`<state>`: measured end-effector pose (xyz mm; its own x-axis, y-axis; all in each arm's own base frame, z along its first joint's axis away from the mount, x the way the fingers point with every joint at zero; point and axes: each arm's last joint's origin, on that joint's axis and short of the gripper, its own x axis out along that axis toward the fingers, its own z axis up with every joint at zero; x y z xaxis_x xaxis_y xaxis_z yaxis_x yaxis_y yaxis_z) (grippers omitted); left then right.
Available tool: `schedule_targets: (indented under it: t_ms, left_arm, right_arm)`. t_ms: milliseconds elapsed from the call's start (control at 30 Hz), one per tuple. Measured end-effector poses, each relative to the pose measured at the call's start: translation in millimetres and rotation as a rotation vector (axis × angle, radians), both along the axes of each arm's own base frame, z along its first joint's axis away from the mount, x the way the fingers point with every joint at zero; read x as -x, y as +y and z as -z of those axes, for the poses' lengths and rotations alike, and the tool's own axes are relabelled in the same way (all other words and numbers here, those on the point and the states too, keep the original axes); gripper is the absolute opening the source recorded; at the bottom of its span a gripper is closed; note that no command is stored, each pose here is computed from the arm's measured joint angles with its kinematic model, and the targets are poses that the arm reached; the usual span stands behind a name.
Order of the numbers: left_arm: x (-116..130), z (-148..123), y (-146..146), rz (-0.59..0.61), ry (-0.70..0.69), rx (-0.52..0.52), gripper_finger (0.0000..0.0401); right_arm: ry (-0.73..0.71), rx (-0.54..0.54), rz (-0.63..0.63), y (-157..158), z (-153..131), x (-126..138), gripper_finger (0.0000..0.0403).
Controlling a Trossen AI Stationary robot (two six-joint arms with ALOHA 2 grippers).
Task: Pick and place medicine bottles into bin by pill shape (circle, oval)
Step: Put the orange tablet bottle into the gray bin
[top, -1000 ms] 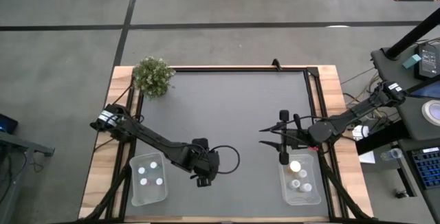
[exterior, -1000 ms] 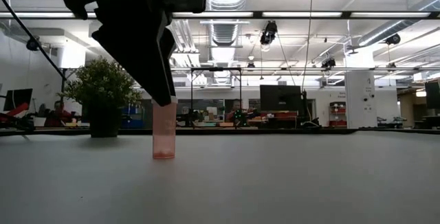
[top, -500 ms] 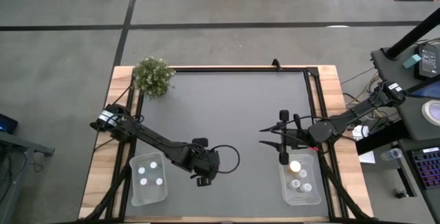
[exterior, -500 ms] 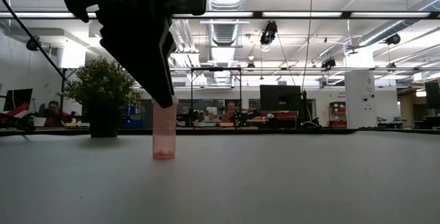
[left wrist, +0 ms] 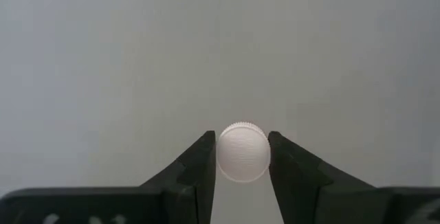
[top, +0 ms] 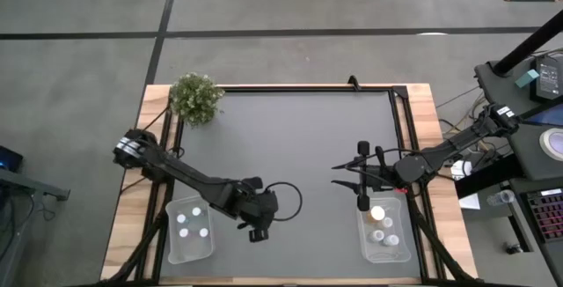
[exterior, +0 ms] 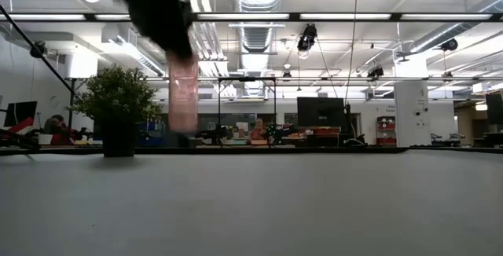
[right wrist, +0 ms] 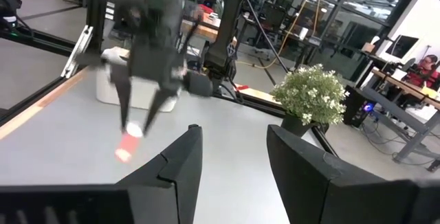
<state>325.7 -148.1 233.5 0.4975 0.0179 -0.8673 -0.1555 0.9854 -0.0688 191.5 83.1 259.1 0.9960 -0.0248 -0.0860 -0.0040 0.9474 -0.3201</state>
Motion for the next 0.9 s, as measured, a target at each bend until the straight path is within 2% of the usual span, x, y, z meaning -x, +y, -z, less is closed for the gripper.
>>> schedule_targets:
  t_ms: [167,267,400,500,667,900]
  left_arm:
    - [15,-52,-15,-0.017,-0.121,0.133,0.0097]
    - [34,-82,-30,0.034,-0.169,0.227,0.0096]
    - [74,-110,-44,0.006,-0.109,0.313,0.0096]
    - [107,-114,-49,-0.071,0.005,0.341,0.0096]
    - [152,-100,-57,-0.19,0.212,0.24,0.0096]
    - [170,-72,-78,-0.173,0.342,0.051,0.0096]
  right_arm:
    - [0.001,0.0,0.0,0,0,0,0.0151]
    - [0.002,0.001,0.0,0,1,0,0.0152]
    - [0.003,0.001,0.0,0,1,0,0.0152]
    - [0.003,-0.005,0.001,0,1,0,0.0152]
    - [0.003,-0.009,0.001,0,1,0,0.0153]
    - [0.002,-0.018,0.002,0,1,0,0.0149]
